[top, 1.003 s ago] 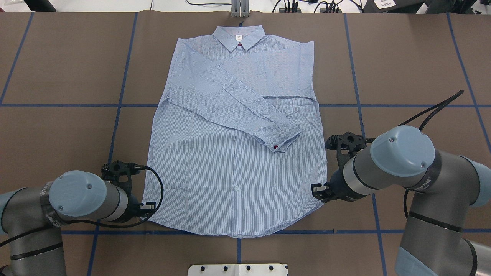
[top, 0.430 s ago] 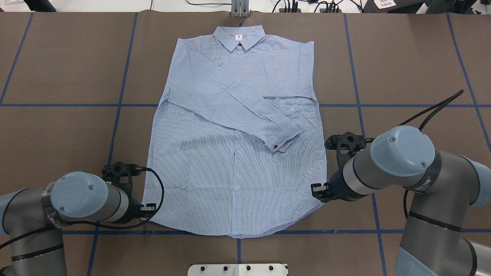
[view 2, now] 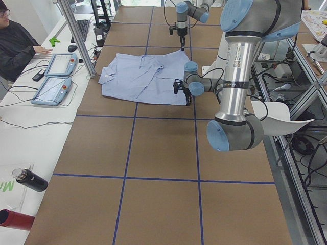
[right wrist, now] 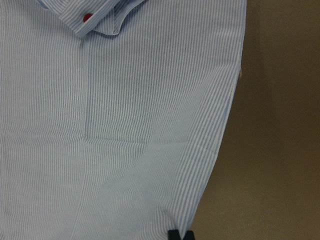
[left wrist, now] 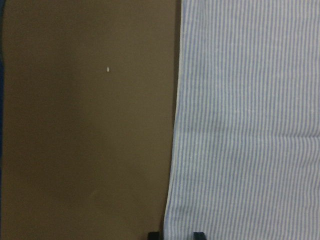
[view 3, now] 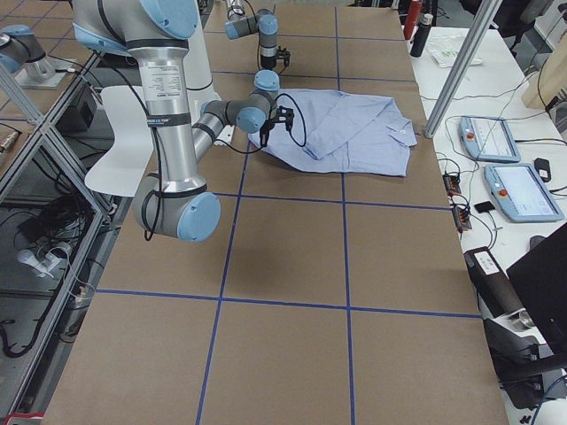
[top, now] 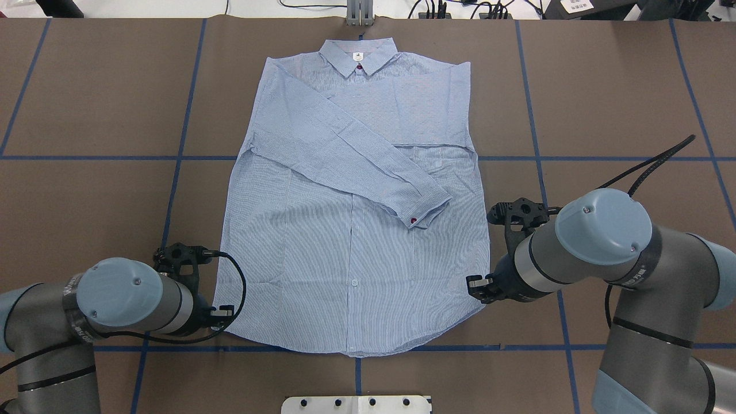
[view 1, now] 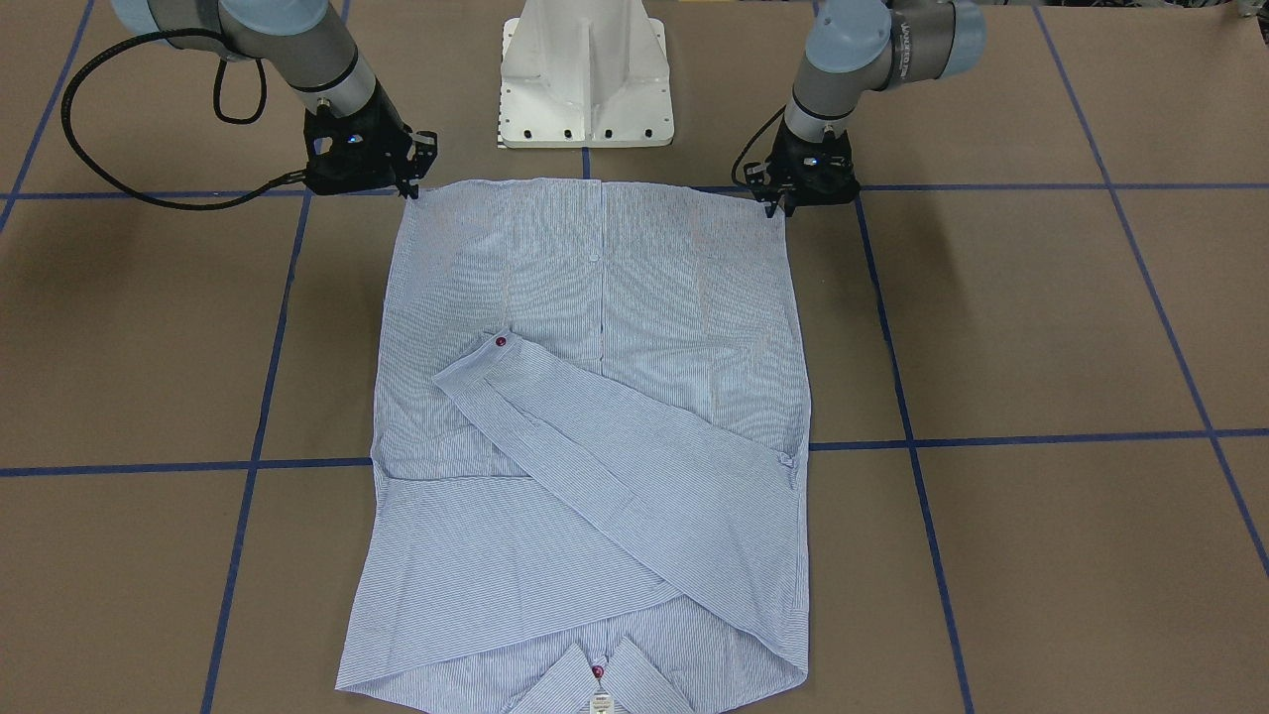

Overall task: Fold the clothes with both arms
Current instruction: 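Close both grippers on the hem corners of the shirt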

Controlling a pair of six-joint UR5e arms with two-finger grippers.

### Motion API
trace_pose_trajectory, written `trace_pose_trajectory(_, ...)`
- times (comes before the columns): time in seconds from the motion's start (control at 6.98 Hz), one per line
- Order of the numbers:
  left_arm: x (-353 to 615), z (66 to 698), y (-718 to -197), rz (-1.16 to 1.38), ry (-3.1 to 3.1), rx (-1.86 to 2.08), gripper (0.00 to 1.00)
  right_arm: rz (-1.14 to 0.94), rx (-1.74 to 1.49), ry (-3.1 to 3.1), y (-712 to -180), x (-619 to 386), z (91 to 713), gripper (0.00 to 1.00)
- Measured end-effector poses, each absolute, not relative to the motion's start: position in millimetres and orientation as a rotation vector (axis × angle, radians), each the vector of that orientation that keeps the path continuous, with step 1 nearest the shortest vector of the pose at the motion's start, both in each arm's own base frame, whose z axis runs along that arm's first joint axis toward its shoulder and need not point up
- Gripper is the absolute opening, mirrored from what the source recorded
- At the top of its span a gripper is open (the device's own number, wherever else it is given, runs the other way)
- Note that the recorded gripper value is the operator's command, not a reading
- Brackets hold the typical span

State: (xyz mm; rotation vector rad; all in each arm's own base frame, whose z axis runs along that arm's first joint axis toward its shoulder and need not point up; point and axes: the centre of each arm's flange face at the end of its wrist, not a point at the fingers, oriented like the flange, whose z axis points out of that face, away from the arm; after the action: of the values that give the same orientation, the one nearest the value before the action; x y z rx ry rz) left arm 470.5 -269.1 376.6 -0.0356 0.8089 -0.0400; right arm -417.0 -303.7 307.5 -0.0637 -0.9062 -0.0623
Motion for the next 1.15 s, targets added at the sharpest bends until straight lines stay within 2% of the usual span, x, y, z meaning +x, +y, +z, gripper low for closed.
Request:
trace_pose_trajectory(0.57,471.0,376.4,-269.3,-0.041,0.808,-0.036,0.16,-0.062,-0.063,-0.908,-303.7,-416.8,306.5,0.00)
trace_pose_trajectory(0.86,472.6,375.8,-266.9,-0.036,0.809,-0.039,0.00,-0.063,-0.062,-0.908,-304.0,-416.7,306.4,0.00)
trace_pose_trajectory(1.15,473.6,374.4,-263.7,-0.030,0.811,-0.042,0.00,-0.061,-0.061,-0.908,-304.7,-416.3,306.4,0.00)
